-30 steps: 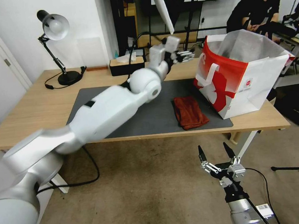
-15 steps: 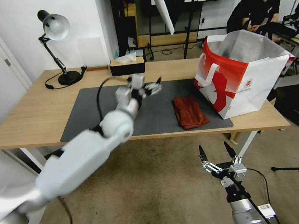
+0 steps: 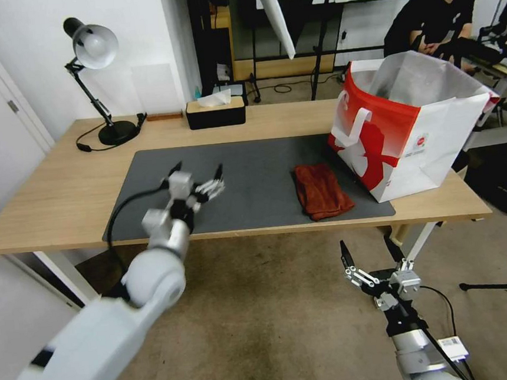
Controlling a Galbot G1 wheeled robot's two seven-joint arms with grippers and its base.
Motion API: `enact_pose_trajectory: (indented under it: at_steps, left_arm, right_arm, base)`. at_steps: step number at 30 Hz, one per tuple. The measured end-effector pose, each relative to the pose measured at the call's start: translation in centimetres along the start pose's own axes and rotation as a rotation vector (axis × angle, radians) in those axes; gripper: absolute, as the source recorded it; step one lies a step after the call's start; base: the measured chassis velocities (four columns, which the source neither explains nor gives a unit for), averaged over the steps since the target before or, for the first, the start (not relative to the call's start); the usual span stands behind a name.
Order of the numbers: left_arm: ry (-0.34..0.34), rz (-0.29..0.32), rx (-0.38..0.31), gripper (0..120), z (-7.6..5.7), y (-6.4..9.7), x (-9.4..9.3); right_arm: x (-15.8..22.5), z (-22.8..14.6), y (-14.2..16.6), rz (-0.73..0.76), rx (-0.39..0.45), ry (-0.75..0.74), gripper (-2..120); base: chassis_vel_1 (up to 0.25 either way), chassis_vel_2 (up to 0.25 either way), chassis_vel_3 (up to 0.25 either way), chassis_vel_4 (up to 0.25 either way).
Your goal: Sweep shrimp from table into container with towel, then put container into takeout bag.
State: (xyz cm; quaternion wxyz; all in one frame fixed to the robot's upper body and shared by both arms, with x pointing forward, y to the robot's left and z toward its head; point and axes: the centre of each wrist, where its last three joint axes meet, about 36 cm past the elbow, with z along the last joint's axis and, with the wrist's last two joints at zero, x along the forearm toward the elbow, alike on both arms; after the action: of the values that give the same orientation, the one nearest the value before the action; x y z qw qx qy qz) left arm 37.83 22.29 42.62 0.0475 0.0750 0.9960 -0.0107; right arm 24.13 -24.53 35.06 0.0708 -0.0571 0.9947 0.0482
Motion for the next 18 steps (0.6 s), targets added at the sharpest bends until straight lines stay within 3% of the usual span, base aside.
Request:
enact_pose_trajectory:
  at_steps: [2,6,8,12,18]
  left_arm:
    - [-0.005,-0.035,-0.005,100,2.0,-0.3,3.0]
    - [-0.013,-0.057,-0.002,100,3.3,-0.8,5.0]
    - [-0.032,-0.110,0.008,100,5.4,-1.5,7.4]
    - [-0.049,-0.134,0.013,100,6.8,-2.2,9.4]
    - [-0.035,-0.140,0.022,100,7.8,-3.0,11.4]
  right_arm:
    - [-0.3,-0.1,0.1,0.003,0.004,0.005,100]
    - [-0.6,-0.3,0.2,0.005,0.009,0.009,100]
    - [-1.0,-0.6,0.3,0.008,0.014,0.010,100]
    - [-1.4,-0.9,0.3,0.010,0.018,0.012,100]
    - [-1.7,-1.2,0.4,0.016,0.011,0.026,100]
  base:
    - [0.000,0.000,0.000,0.000]
    - [0.000,0.000,0.000,0.000]
    - [0.000,0.000,0.000,0.000]
    - [0.000,0.000,0.000,0.000]
    - [0.000,0.000,0.000,0.000]
